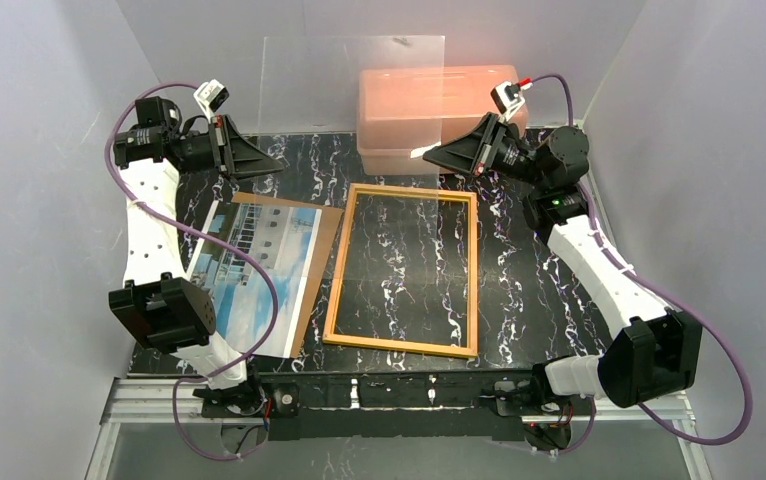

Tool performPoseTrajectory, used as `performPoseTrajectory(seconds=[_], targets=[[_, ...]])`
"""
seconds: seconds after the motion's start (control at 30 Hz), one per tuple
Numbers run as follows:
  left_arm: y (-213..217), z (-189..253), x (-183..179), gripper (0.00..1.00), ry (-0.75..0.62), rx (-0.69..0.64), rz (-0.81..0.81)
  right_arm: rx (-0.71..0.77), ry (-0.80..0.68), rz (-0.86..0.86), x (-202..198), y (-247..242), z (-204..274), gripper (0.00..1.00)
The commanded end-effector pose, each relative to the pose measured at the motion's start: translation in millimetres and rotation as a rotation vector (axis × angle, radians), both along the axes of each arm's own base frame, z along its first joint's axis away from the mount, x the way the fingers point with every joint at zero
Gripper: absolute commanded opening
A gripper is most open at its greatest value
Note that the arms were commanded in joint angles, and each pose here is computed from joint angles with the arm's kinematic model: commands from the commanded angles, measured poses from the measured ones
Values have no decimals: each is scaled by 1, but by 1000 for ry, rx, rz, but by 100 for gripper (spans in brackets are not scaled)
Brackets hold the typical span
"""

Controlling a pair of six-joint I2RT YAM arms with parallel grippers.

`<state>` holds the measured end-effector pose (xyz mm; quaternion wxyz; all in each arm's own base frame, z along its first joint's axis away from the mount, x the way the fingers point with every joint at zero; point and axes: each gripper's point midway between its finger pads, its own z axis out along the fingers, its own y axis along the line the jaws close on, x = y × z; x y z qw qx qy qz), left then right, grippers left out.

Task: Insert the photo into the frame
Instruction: Place the photo frame item in the photo frame.

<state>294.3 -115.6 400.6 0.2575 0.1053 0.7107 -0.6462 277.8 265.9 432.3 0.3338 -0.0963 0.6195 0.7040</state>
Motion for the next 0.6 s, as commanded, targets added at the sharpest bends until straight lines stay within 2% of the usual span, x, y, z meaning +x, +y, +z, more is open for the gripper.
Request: performPoseTrajectory(seconds=[0.0,0.07,0.37,0.47,0.57], targets=[[-6,22,-20,7,-49,-75,-58,-6,-47,-48,-4,-4,4,8],[-6,19,-18,0,-48,-68,-54,-6,-44,-48,-5,-5,3,13],[-7,12,-16,0,-6,-38,-36,15,-32,-21,-15,5,0,28],[-7,11,-15,0,-4,-32,-34,14,-20,-19,-15,11,-5,37],[-8,9,-15,0,-3,-28,-32,7,-2,-18,-15,17,-11,34]])
